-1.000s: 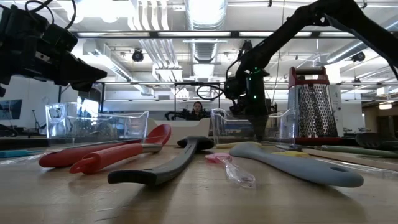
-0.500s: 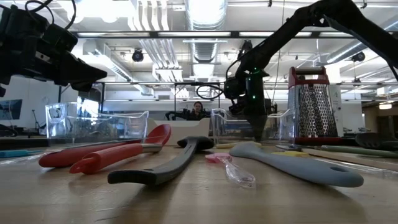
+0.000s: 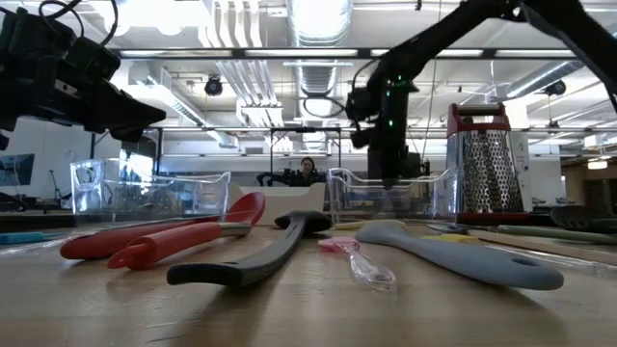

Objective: Pick & Place Kitchen Items
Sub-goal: Put the black slotted spoon into the left transparent bin

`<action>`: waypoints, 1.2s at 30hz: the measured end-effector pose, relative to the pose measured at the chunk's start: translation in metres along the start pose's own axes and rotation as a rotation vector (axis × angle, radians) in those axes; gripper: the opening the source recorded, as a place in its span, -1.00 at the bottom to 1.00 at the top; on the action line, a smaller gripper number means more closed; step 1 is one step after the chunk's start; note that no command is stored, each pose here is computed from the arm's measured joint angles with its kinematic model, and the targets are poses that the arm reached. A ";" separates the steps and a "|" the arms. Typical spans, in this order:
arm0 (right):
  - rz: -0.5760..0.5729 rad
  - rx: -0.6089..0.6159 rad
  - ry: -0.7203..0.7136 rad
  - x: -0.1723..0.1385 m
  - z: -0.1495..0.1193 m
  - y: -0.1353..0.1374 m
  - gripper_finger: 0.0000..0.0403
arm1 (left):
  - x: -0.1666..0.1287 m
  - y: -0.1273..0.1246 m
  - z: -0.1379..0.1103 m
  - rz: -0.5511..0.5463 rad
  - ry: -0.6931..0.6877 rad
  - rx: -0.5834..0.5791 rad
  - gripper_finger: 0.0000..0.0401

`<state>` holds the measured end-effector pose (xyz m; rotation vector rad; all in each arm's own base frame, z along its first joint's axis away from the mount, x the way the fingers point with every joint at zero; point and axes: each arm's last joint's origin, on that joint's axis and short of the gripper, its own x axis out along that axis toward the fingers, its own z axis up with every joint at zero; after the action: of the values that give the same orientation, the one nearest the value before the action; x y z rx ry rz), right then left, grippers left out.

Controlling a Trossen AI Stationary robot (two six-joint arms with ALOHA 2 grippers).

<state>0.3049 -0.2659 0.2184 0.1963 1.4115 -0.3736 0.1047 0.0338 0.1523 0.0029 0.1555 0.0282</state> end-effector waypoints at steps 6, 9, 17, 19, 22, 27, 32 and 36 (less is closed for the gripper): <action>-0.041 -0.010 -0.155 -0.062 -0.005 0.018 -0.48 | 0.000 0.000 0.000 0.000 -0.001 0.000 -0.95; -0.051 -0.007 -0.230 -0.092 -0.011 0.032 -0.50 | 0.000 0.000 0.000 0.000 0.000 0.000 -0.95; -0.036 -0.003 -0.428 -0.162 -0.035 0.075 -0.49 | 0.000 0.000 0.000 0.000 0.000 0.000 -0.95; -0.021 0.004 -0.471 -0.176 -0.042 0.086 -0.48 | 0.000 0.000 0.000 0.000 -0.001 0.000 -0.95; 0.011 0.008 -0.502 -0.191 -0.053 0.103 -0.48 | 0.000 0.000 0.000 0.000 -0.001 0.000 -0.95; 0.087 0.034 -0.453 -0.204 -0.075 0.134 -0.52 | 0.000 0.000 0.000 0.000 0.000 0.000 -0.95; 0.106 0.060 -0.403 -0.206 -0.093 0.171 -0.55 | 0.000 0.000 0.000 0.000 0.000 0.000 -0.95; 0.137 0.101 -0.372 -0.202 -0.110 0.204 -0.54 | 0.000 0.000 0.000 0.000 0.000 0.000 -0.95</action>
<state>0.2556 -0.0103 0.3826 0.2888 1.0083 -0.3483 0.1047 0.0338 0.1524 0.0030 0.1551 0.0282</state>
